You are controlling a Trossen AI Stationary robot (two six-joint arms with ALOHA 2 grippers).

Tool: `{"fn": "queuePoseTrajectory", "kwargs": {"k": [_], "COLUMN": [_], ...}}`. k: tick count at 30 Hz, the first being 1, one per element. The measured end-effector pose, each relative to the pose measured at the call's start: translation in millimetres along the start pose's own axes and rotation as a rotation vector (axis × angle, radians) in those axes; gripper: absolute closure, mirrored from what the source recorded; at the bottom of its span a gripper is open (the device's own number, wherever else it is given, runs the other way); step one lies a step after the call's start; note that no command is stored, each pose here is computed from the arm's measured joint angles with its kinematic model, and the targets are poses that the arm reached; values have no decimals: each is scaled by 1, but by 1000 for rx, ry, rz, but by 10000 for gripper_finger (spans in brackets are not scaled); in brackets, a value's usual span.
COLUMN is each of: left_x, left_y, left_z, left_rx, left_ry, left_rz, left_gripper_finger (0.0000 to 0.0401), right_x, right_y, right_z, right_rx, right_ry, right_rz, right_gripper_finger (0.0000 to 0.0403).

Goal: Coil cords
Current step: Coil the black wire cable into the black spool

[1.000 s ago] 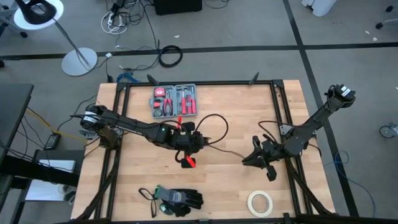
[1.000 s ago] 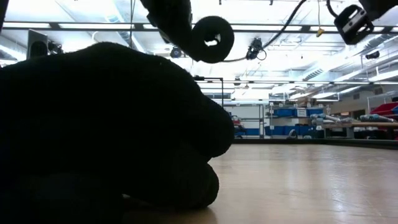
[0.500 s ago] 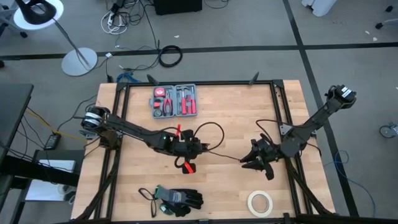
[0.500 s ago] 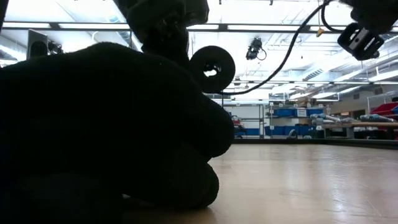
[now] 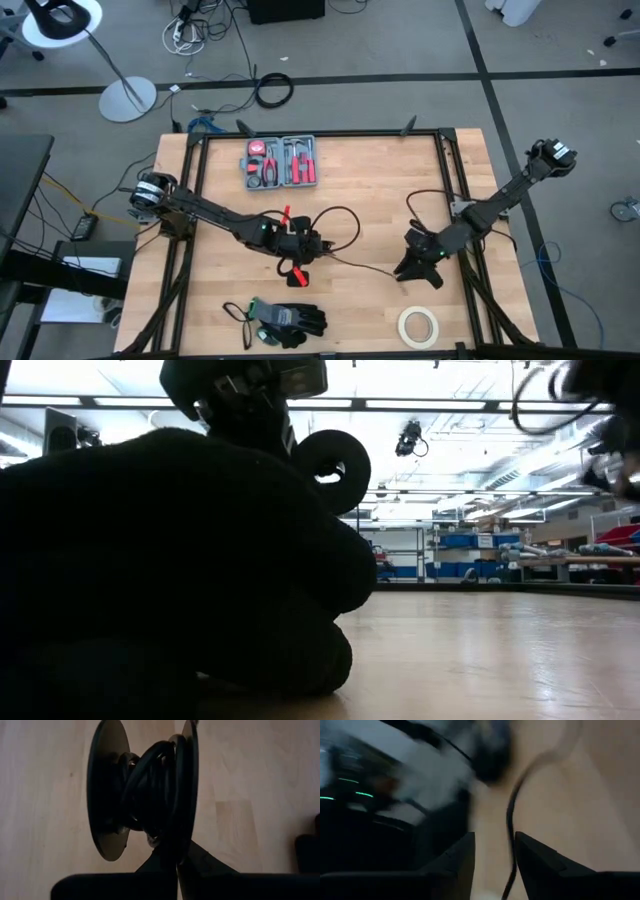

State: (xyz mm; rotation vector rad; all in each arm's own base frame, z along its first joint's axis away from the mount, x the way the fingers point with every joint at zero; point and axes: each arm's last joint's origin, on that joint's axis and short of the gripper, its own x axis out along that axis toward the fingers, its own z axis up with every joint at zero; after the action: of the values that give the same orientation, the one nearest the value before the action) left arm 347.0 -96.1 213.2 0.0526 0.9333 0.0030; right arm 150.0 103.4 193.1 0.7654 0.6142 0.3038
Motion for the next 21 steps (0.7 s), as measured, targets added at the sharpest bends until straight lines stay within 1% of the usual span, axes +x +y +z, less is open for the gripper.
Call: {"fn": "queuePoseTrajectory", "kwargs": {"k": [2, 4, 6, 8, 10, 14, 16, 18, 21], "left_x": [0, 0, 0, 0, 0, -1, -1, -2, -4], "left_y": [-1, -1, -2, -2, -2, -4, -5, -5, -5], "left_z": [0, 1, 2, 3, 4, 7, 9, 12, 16], "left_rx": [1, -1, -1, -2, -2, -5, -9, -13, -18], "left_ry": [-2, -17, -25, -29, -41, -64, -85, -99, -117], "left_rz": [0, -2, -4, -9, -21, -61, -75, -79, -76], "left_gripper_finger": [401, 401, 401, 401, 401, 401, 401, 401, 401], "right_x": [-1, -3, -4, -5, -4, 0, 2, 5, 12], "right_y": [-14, -25, -33, -38, -37, -22, -18, -17, -16], "right_z": [-5, -7, -5, 0, 9, 32, 40, 46, 58], "right_rx": [65, 101, 106, 69, -16, -203, -282, -325, -340], "right_ry": [57, 67, 45, -25, -116, -307, -377, -425, -430], "right_rz": [-138, -261, -346, -404, -401, -276, -241, -242, -288], "right_gripper_finger": [263, 264, 264, 265, 265, 265, 265, 265, 265]}}
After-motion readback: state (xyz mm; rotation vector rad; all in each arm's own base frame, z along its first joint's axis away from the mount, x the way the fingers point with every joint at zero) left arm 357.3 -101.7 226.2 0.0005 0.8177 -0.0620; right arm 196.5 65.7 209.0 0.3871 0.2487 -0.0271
